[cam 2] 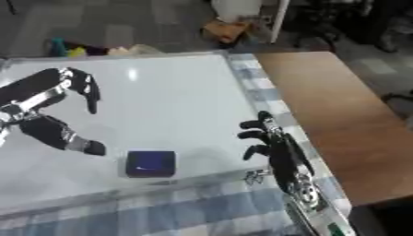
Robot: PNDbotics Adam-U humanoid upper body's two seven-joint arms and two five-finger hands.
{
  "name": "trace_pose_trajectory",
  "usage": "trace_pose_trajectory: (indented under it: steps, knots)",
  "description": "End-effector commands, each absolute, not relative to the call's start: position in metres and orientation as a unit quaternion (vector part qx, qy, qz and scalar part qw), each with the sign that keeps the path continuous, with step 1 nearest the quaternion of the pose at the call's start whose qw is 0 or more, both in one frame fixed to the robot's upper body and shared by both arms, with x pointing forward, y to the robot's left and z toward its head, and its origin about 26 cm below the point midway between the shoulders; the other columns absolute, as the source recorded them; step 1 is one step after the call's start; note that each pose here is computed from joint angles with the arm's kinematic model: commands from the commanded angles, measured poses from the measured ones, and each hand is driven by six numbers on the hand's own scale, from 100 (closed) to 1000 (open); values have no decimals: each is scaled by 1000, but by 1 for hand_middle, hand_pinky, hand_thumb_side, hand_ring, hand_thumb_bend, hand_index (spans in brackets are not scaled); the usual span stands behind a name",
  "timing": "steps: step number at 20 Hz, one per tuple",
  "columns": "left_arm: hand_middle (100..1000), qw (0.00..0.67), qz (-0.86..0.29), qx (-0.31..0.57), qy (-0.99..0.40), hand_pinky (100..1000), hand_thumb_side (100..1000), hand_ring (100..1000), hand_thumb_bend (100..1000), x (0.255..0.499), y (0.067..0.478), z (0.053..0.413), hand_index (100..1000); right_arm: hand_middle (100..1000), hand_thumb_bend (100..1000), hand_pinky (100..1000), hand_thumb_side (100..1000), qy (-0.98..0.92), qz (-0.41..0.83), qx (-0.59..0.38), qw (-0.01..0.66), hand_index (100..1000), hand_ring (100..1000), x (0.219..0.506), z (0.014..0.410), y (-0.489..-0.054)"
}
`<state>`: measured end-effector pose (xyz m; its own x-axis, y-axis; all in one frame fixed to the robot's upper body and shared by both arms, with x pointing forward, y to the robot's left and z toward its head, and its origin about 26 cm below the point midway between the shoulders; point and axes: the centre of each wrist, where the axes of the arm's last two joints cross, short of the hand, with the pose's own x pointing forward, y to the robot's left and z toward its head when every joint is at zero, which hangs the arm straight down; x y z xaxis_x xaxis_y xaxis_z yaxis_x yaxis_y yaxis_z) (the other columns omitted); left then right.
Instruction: Wipe the whiteboard clean with a brush.
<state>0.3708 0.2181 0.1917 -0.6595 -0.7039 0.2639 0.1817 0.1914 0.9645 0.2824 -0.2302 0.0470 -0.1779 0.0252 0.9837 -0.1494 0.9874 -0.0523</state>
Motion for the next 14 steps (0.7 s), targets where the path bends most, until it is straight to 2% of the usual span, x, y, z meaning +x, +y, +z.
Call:
trace_pose_trajectory:
  steps: [1,14]
  knots:
    - [573,381,-574,219,-691,679,617,613,1000,367,240,205,503,709,100,381,1000,-769,73,27,634,662,692,284,51,-237]
    - [540,482,-378,234,-755,621,672,566,981,355,294,198,527,708,100,381,1000,-771,66,24,633,661,691,285,51,-237]
